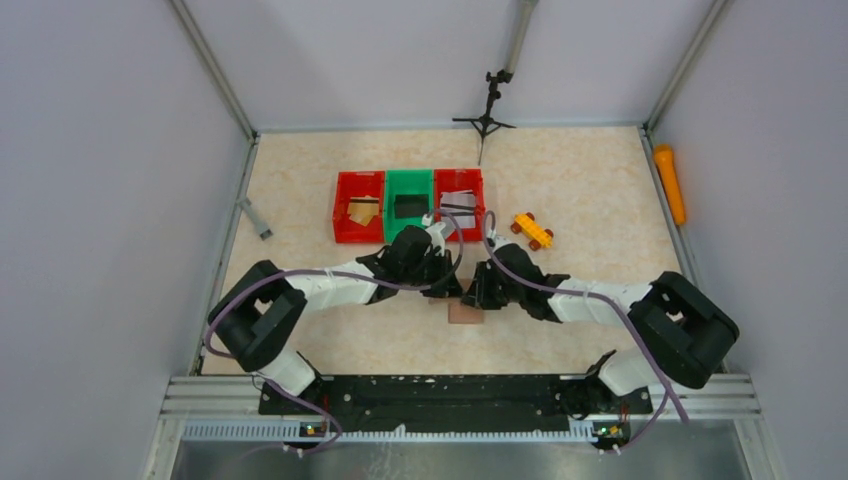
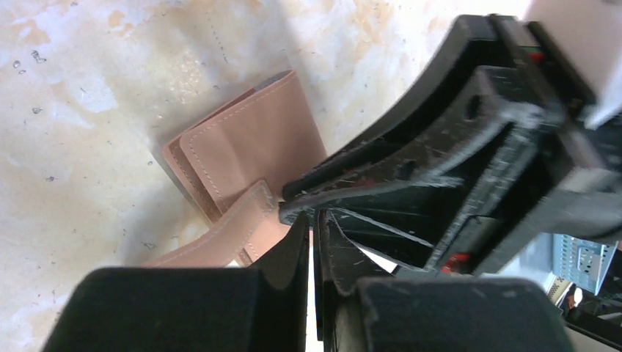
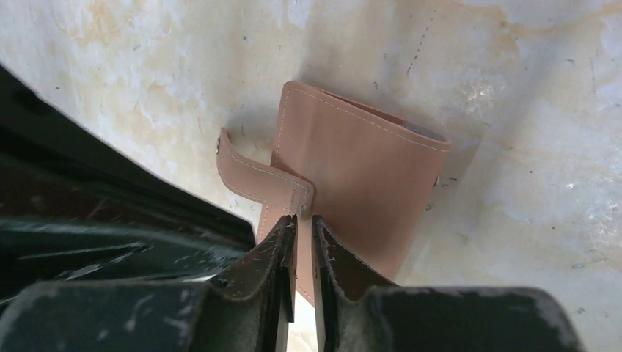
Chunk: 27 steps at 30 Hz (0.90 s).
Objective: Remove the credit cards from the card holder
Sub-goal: Close the card holder at the center of the board.
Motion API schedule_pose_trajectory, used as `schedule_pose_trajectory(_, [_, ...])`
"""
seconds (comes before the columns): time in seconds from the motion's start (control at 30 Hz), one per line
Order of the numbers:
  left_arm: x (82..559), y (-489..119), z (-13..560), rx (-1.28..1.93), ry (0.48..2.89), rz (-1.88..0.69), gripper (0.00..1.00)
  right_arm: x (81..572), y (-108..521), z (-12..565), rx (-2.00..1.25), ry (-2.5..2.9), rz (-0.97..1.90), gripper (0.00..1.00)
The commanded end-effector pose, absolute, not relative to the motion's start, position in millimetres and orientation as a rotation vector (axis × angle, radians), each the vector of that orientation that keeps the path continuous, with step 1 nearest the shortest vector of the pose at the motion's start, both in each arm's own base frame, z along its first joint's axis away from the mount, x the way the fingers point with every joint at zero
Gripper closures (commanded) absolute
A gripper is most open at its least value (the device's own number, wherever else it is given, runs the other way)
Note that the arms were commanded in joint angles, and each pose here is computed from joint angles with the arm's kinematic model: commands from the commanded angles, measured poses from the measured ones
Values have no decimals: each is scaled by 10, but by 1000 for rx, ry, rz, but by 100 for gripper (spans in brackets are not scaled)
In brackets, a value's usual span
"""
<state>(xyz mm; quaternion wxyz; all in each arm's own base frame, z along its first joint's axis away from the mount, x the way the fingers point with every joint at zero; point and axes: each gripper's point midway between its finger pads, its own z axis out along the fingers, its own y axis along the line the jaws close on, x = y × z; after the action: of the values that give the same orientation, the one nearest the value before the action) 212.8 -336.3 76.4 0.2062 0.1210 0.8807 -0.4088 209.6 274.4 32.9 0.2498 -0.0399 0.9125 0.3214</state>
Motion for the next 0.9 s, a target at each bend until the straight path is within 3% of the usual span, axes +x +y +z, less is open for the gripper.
schedule_pose_trajectory(0.0, [2253,-3482,781,376,2410,-1142,93,2124,2653,437,-117,2458,839,86])
schedule_pose_trajectory(0.13, [2312,-3440,655,361,2437,-1093,93,2115,2612,675,-118,2399,859,89])
schedule_pose_trajectory(0.3, [2304,-3378,493,367,2496,-1028,93,2030,2571,722,-121,2387,889,100])
schedule_pose_trajectory(0.63, [2300,-3298,401,360,2538,-960,94,1757,2243,7,-56,2545,755,100])
schedule_pose_trajectory(0.87, [2313,-3287,402,353,2541,-947,94,1921,2325,354,-95,2480,750,100])
